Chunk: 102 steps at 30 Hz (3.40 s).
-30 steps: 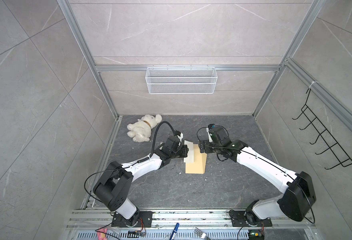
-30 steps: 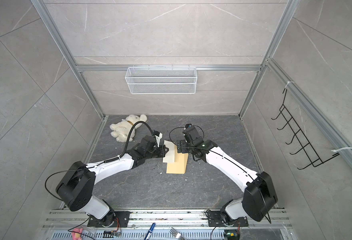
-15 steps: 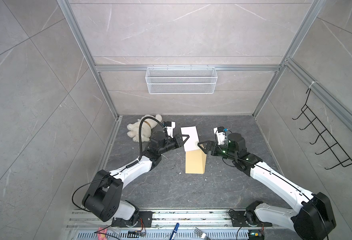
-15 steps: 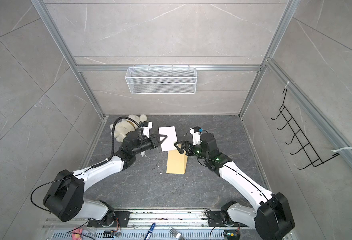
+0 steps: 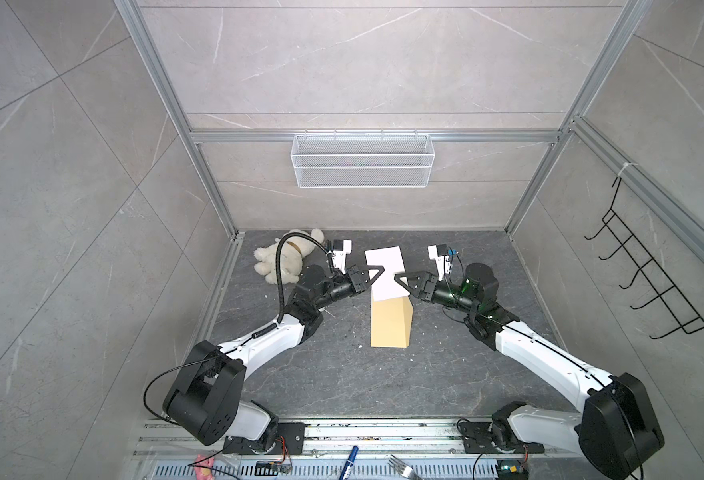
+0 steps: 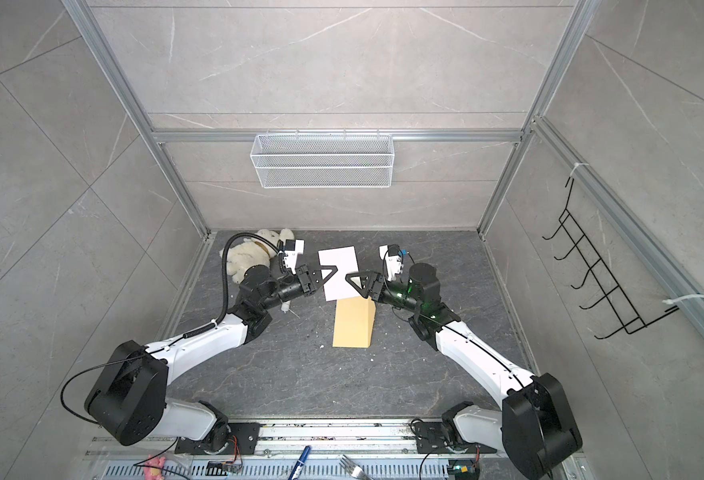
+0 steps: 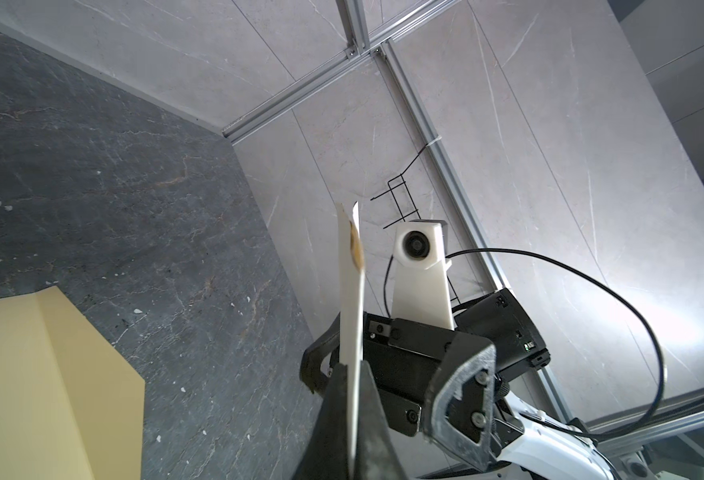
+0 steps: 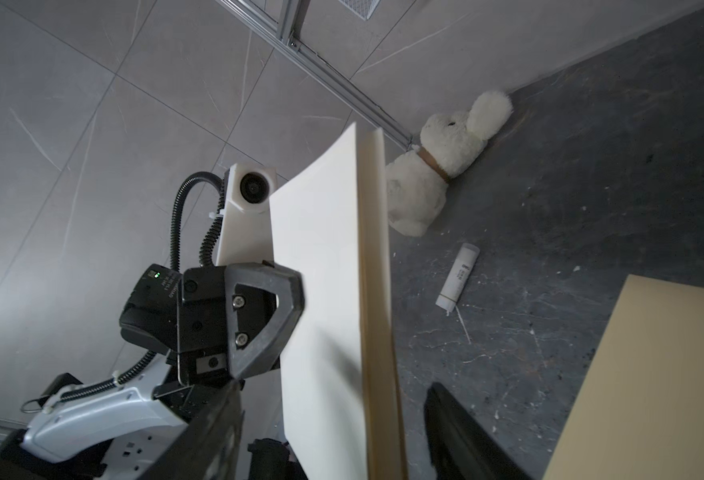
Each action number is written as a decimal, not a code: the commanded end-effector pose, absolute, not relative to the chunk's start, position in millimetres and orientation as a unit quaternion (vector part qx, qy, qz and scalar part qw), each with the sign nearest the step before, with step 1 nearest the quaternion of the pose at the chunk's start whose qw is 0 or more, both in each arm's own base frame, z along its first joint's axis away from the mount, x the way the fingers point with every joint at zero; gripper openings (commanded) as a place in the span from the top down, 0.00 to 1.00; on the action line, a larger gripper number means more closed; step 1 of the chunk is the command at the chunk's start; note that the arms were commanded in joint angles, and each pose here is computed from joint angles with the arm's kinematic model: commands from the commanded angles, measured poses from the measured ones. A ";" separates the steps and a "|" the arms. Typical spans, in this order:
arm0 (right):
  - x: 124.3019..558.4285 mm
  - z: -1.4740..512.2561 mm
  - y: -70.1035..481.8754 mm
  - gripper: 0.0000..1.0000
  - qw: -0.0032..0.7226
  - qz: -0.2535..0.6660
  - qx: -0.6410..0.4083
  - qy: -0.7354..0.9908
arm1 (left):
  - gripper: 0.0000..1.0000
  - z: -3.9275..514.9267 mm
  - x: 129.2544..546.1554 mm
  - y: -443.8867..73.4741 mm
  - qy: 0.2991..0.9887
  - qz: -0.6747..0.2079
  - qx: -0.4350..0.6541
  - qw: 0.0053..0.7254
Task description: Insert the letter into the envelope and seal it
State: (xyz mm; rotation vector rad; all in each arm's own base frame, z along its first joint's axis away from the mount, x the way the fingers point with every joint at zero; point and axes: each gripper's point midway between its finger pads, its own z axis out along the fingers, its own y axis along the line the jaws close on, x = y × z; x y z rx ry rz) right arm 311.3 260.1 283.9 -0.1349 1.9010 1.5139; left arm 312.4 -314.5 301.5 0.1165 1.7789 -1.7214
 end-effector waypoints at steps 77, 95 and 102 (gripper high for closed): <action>348.5 59.4 177.0 1.00 0.202 0.099 0.018 0.974 | 0.68 25.7 325.5 -314.4 0.918 -0.322 0.065 0.222; 348.8 43.9 181.3 1.00 0.213 0.113 0.006 0.970 | 0.69 14.2 324.0 -312.3 0.923 -0.314 0.065 0.214; 348.5 38.7 185.4 1.00 0.214 0.125 0.001 0.969 | 0.70 13.2 324.0 -312.9 0.923 -0.314 0.065 0.214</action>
